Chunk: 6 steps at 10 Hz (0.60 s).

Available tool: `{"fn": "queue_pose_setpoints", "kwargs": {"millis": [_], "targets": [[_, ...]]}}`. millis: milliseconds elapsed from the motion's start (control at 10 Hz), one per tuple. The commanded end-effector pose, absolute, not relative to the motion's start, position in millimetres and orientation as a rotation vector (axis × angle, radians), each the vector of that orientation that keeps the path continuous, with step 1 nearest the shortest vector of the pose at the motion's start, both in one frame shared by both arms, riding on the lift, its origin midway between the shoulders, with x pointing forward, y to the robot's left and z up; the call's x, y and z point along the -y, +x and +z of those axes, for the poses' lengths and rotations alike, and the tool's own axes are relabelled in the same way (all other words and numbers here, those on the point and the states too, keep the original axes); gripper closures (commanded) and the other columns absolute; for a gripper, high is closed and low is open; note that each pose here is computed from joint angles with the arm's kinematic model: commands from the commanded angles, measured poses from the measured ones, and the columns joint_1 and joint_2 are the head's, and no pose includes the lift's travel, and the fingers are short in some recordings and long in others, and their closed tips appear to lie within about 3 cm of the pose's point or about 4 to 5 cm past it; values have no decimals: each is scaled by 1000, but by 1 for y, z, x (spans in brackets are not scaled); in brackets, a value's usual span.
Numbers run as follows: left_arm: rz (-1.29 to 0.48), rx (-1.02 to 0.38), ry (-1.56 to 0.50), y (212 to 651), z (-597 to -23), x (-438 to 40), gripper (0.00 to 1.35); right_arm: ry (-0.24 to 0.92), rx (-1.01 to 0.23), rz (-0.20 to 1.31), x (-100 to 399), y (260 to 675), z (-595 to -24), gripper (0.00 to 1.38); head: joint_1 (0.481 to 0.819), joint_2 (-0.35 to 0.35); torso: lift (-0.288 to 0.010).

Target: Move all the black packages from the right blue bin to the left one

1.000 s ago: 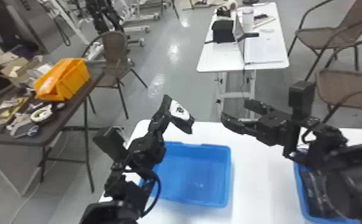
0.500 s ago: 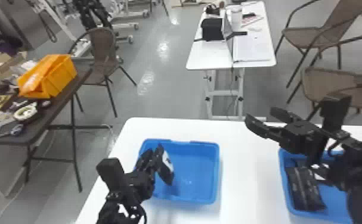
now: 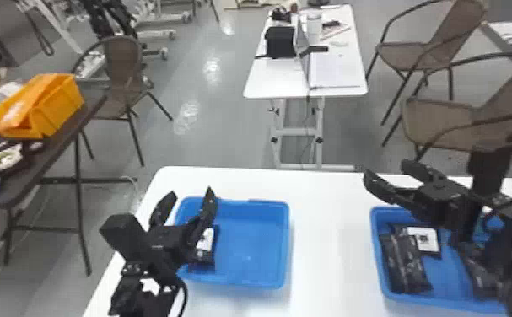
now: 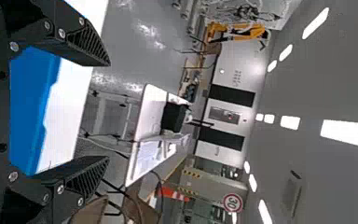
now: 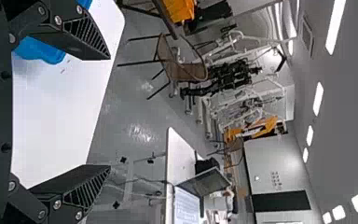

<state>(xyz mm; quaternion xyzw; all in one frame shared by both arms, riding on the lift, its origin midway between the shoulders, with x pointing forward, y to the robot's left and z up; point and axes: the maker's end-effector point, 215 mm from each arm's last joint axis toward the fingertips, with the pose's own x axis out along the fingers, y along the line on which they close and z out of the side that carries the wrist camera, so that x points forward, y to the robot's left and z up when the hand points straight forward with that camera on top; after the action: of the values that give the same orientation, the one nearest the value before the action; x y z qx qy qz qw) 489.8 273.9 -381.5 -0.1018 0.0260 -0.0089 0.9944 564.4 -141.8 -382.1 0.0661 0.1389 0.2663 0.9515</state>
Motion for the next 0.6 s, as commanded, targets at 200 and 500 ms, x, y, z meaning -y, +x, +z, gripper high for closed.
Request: {"fn": "queue_pose_setpoints", "kwargs": {"millis": [200, 500], "targets": [[-32, 88, -136, 492, -313, -271, 259, 69, -399, 411, 198, 532, -443, 213, 695, 104, 0], [-19, 87, -130, 488, -313, -279, 259, 133, -548, 302, 220, 495, -521, 214, 695, 70, 0]]}}
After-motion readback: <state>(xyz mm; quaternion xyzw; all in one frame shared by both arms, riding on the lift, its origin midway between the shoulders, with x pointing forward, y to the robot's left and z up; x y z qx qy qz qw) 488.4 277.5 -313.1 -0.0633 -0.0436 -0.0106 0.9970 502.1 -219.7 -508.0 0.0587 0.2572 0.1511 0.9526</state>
